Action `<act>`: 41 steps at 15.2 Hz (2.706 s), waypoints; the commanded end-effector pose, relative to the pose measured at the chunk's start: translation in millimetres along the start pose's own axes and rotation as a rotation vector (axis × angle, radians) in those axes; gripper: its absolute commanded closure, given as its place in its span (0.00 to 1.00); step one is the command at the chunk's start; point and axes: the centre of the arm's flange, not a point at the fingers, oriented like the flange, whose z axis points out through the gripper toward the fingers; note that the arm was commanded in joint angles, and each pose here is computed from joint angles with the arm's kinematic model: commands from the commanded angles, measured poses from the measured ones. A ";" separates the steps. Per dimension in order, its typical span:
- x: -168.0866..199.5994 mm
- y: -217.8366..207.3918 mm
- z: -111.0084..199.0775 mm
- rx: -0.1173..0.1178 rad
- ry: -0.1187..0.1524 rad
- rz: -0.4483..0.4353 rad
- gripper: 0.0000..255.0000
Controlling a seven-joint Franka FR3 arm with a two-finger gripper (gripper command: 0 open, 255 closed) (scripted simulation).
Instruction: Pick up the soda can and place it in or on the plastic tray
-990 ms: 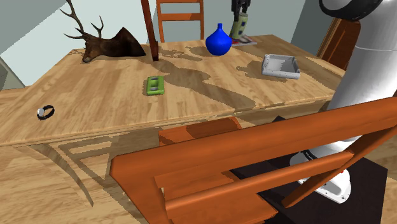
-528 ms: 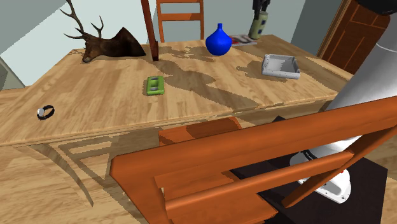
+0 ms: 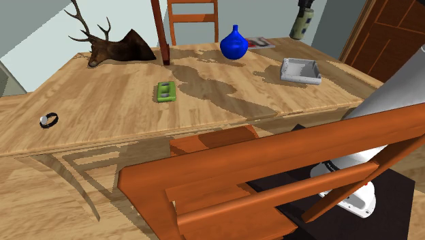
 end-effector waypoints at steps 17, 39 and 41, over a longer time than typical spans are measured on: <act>-38.2 15.6 77.8 0.000 0.000 -0.001 1.00; -37.8 13.6 63.7 0.000 0.000 -0.001 0.00; -37.8 13.6 53.3 0.000 0.000 -0.001 0.00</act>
